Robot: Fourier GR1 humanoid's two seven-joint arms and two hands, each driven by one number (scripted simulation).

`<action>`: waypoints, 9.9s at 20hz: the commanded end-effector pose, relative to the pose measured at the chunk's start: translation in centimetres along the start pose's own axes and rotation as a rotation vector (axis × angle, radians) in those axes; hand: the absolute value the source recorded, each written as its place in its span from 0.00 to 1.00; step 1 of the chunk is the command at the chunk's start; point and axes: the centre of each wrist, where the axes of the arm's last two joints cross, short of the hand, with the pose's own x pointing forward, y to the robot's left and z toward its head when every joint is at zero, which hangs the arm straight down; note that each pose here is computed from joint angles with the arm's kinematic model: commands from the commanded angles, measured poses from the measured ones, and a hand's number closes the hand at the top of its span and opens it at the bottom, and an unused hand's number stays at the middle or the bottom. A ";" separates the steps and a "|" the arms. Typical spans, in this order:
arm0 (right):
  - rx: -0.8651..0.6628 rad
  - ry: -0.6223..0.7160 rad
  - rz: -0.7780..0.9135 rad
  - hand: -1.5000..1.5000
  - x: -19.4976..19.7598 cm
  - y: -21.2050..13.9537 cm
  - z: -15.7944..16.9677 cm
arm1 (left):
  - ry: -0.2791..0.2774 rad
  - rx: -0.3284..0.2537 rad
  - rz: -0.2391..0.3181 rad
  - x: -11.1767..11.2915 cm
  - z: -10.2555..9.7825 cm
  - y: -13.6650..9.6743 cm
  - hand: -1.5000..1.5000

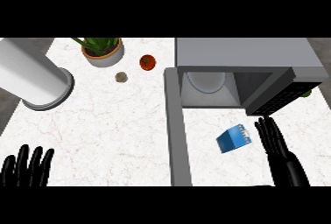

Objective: Pick up the milk, place it into the microwave and close the microwave

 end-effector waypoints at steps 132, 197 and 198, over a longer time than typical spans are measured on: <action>-0.269 -0.014 0.269 1.00 -7.6 5.1 -19.3 | 0.032 -0.027 0.054 0.6 5.7 4.2 0.00; -0.223 -0.022 0.903 0.00 -5.5 5.4 -23.3 | 0.034 -0.134 0.029 -2.4 3.6 6.2 0.00; -0.199 -0.041 0.874 0.00 -5.1 5.5 -23.6 | 0.022 -0.122 0.035 -2.7 2.9 5.7 0.00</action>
